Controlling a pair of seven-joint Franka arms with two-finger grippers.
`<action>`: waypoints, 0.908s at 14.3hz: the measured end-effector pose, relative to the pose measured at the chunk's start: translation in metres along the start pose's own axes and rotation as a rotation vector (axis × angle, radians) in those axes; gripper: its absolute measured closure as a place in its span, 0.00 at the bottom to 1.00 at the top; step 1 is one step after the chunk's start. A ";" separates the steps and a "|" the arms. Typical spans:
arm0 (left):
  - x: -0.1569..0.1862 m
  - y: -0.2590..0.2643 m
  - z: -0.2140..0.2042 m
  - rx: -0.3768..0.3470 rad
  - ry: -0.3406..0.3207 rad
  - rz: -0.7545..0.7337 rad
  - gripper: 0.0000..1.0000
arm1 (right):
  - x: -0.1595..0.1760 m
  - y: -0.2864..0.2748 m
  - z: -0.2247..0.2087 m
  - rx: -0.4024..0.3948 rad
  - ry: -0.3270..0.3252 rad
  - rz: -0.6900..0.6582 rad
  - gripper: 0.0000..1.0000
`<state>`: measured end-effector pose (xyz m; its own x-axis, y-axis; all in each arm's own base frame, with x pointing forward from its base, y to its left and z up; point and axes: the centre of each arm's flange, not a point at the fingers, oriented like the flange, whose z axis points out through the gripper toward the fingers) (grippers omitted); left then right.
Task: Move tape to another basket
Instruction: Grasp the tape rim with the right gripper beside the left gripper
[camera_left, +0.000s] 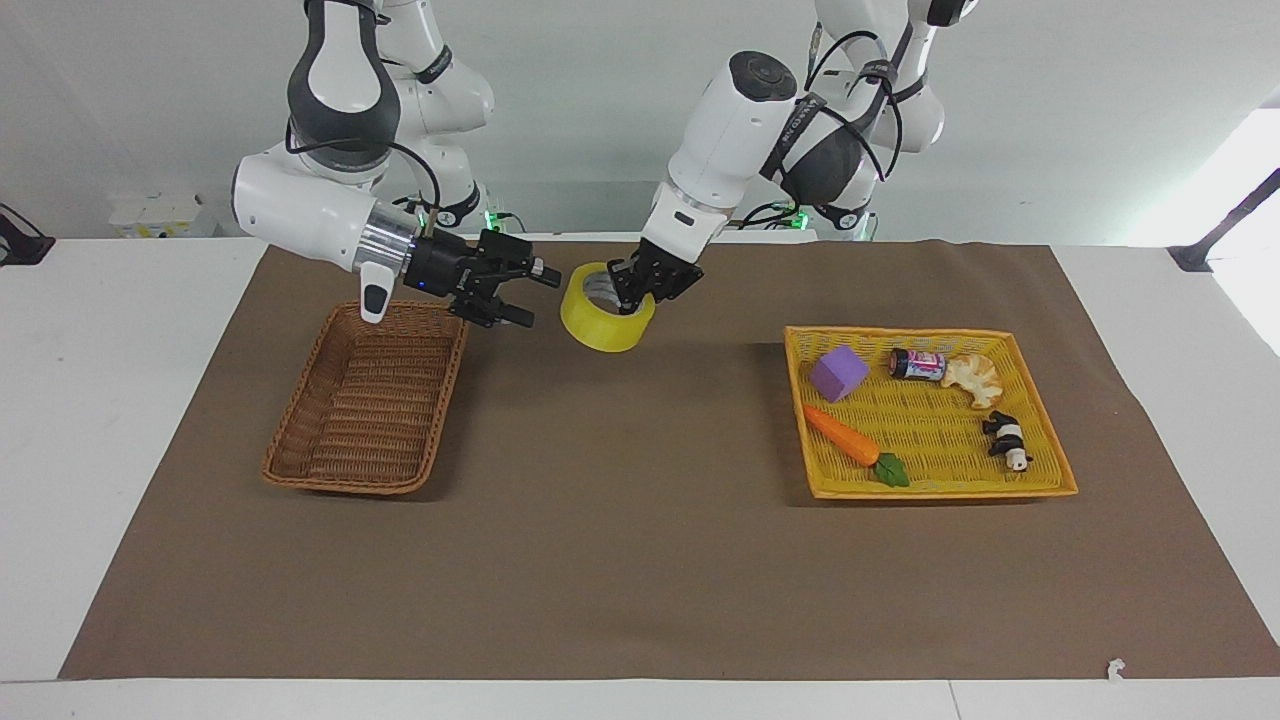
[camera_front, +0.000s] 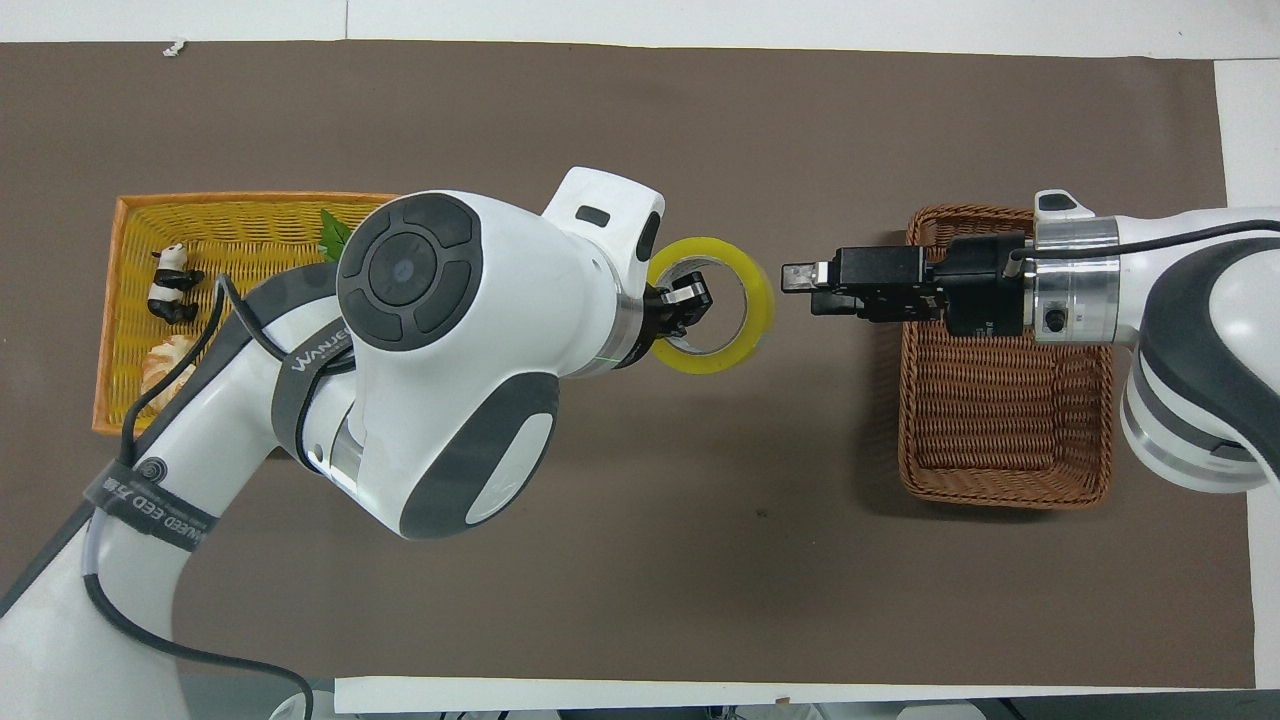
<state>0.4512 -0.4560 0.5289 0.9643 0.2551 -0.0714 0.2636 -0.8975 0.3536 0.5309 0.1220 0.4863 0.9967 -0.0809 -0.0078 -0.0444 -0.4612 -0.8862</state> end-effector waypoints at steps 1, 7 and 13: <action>-0.002 0.001 0.001 0.000 -0.001 0.003 0.79 | -0.002 -0.002 0.005 0.000 -0.009 -0.005 0.01; -0.015 0.007 0.004 0.002 -0.009 0.025 0.79 | -0.004 -0.006 0.012 -0.002 -0.021 -0.012 0.03; -0.014 0.010 -0.001 -0.006 -0.006 0.026 0.79 | -0.009 -0.008 0.034 -0.034 0.006 -0.028 0.09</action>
<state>0.4399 -0.4683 0.5340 0.9710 0.2293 -0.0673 0.2379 -0.9019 0.3606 0.5247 0.1563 0.4782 0.9971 -0.0728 0.0200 -0.0185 -0.4931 -0.8698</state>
